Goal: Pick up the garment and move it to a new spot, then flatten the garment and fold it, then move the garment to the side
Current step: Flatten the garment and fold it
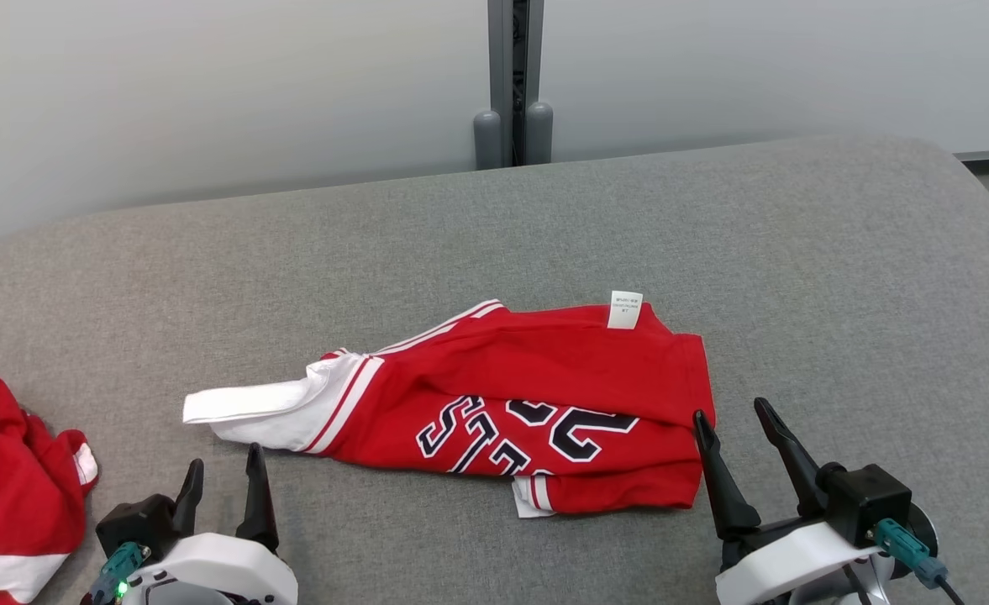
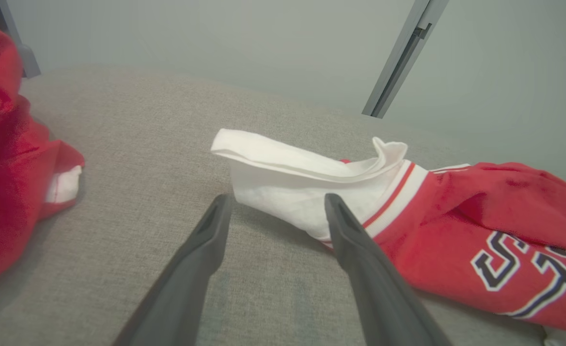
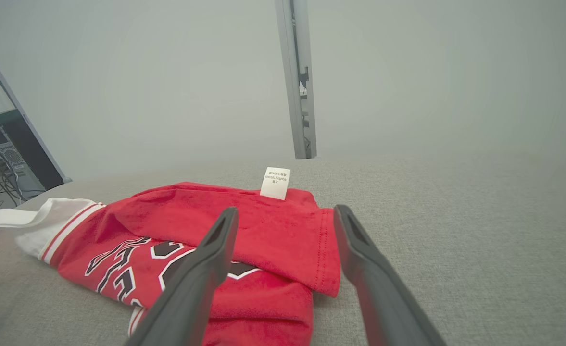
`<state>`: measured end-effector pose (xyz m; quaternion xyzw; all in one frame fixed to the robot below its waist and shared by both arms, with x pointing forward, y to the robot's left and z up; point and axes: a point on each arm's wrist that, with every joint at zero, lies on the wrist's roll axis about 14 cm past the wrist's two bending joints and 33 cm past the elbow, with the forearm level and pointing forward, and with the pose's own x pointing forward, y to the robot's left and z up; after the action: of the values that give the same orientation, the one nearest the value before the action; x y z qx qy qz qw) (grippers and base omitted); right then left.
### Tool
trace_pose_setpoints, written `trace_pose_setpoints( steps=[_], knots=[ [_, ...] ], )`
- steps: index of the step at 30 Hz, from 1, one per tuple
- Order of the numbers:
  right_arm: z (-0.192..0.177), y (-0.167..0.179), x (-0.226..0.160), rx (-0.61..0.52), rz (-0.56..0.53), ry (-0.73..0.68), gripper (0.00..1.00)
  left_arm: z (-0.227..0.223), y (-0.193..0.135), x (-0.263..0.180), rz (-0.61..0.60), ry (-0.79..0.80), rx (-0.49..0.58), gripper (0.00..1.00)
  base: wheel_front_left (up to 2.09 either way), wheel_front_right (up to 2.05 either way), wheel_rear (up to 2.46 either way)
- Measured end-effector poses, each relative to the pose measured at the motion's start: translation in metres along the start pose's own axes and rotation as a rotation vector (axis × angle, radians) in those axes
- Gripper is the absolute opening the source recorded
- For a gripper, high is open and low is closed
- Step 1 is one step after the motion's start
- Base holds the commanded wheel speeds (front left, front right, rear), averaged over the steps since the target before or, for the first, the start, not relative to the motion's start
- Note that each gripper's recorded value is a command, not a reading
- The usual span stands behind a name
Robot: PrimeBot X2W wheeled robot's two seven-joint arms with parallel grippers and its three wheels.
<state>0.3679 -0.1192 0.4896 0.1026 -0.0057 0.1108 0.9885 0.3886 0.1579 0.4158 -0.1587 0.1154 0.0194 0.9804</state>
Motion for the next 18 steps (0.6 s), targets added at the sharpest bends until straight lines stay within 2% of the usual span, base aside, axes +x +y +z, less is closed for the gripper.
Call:
trace_pose_setpoints(
  steps=[4,8,12,18],
  knots=[
    [0.003,0.005,-0.002,-0.002,0.013,-0.008,1.00,0.002,0.006,-0.008,0.035,-0.017,0.056,1.00,0.00,0.00,0.00],
    [0.002,0.010,-0.005,-0.002,0.026,-0.006,1.00,0.028,0.002,-0.011,0.026,-0.104,0.069,1.00,0.00,0.00,0.00],
    [0.003,0.017,-0.004,-0.004,0.048,-0.011,1.00,0.046,0.003,-0.019,0.030,-0.171,0.056,1.00,0.00,0.00,0.00],
    [0.006,0.022,-0.005,-0.006,0.061,-0.019,1.00,0.043,0.000,-0.034,0.021,-0.174,0.036,1.00,0.00,0.00,0.00]
  ],
)
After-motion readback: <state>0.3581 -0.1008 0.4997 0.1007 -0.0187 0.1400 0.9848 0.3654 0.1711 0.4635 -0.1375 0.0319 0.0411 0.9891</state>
